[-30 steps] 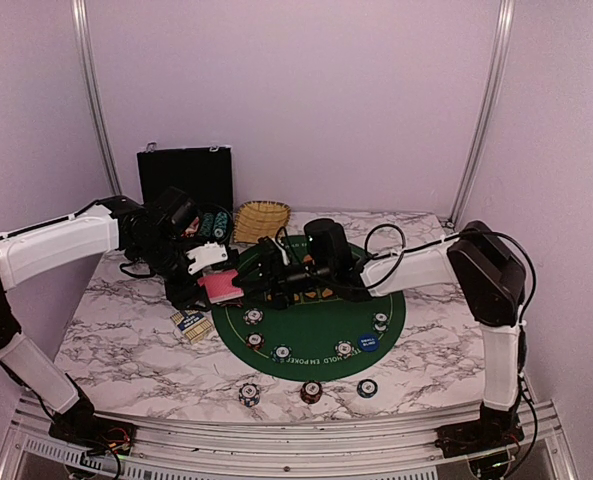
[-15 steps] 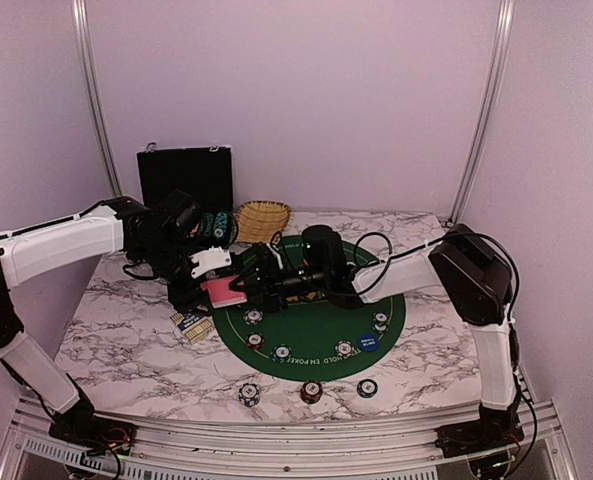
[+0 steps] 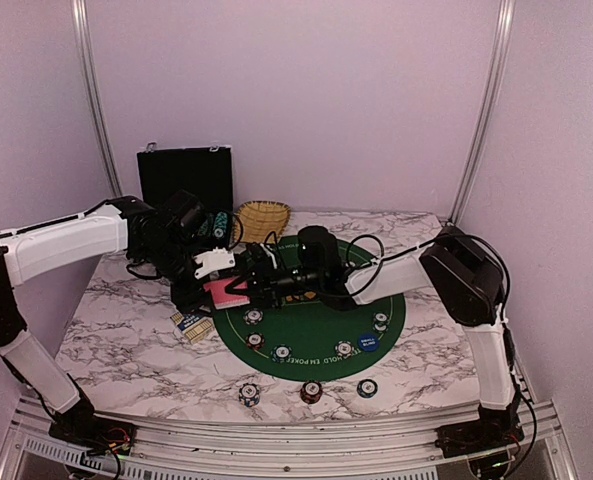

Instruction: Distribute texas hold em gaming equipment

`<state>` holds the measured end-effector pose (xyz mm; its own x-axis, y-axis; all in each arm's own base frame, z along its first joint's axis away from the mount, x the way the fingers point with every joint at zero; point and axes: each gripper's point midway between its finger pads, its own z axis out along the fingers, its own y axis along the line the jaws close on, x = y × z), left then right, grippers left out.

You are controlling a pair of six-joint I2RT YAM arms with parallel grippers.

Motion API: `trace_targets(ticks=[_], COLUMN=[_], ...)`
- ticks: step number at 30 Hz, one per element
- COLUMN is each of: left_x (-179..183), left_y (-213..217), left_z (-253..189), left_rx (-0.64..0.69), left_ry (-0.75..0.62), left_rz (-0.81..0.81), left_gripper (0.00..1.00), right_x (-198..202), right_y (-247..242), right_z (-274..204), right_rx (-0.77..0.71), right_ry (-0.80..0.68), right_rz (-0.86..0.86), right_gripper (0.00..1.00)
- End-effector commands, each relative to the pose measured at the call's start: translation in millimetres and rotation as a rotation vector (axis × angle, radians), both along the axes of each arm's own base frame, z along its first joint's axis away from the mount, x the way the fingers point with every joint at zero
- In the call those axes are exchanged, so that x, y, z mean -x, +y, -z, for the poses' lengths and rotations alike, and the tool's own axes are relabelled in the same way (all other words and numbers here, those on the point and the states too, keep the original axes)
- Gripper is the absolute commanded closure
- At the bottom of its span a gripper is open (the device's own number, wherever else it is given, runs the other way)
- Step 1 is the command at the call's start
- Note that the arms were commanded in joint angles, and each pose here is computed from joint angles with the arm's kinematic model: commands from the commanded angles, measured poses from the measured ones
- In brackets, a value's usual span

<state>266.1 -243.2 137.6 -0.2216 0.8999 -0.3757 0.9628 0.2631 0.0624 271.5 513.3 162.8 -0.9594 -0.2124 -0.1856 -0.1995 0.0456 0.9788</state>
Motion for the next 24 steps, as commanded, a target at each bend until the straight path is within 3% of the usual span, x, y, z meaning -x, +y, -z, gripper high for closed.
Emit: trace_targets(ticks=[1,3,4,5,24], left_x=[-5.9,-6.5,-5.7,-5.8,-8.0], left_y=[-11.6,-13.5,-14.8,-15.9,-26.8], left_z=[-10.1,-11.1,-12.6,-13.8,-11.2], left_rx=[0.029,0.038,0.049,0.058,0.085], left_ry=[-0.006,-0.006,-0.008,-0.012,-0.066], left_rz=[0.005,0.004,0.01,0.013,0.103], left_gripper=[0.85,0.31,0.1,0.02,0.01], right_x=[1.7,1.2,1.6,1.8,4.6], right_y=[8.2,7.6,7.6,7.0,9.6], right_z=[-14.3,-14.4,-13.8,-14.0,-15.1], right_rx=[-0.045,-0.046,-0.045,-0.046,-0.045], right_ry=[-0.027,-0.025,-0.023,-0.022,0.016], right_rz=[-0.021,-0.019,-0.017,-0.017,-0.006], right_gripper=[0.84,0.9,0.91,0.93,0.94])
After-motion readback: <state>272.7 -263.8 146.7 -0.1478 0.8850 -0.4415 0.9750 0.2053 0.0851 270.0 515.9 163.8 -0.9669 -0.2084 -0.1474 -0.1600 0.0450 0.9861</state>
